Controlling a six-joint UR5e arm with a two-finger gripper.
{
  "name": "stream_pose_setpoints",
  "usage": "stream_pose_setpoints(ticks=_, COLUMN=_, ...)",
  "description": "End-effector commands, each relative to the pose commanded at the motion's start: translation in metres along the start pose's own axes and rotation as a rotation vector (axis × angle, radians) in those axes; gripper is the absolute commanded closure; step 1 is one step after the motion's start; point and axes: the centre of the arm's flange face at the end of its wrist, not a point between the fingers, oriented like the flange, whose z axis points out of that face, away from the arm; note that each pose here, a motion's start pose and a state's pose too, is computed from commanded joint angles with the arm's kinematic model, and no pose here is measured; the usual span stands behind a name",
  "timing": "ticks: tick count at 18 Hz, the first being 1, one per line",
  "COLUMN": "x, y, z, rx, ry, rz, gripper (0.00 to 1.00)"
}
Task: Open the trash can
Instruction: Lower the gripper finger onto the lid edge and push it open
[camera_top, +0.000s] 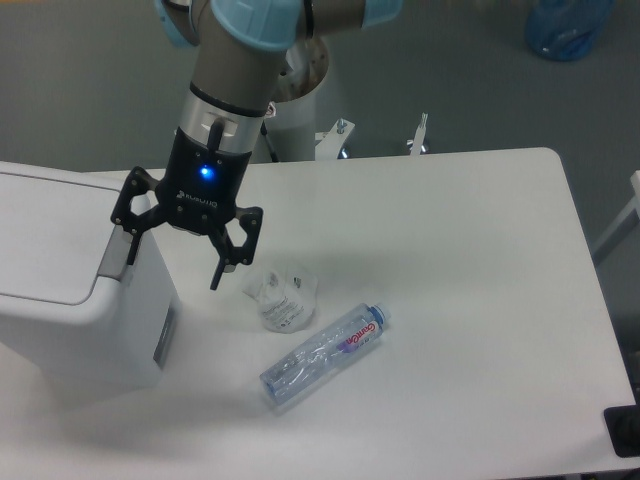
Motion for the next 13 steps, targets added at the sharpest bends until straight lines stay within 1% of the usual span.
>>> stream_pose_setpoints(ticks=5, x=0.0097, y=0.0021, z=0.0035, rx=-0.008, ry=0.01, rz=0.012, gripper=0.0)
stream_pose_setpoints(ticks=11, x=0.0094, y=0.0055, z=0.0071, rx=-0.016, ry=0.011, rz=0.009, gripper=0.0)
stream_pose_setpoints(ticks=13, x=0.0069, y=0.0072, z=0.0099, rx=-0.025, ry=-0.001, rz=0.006, gripper=0.0)
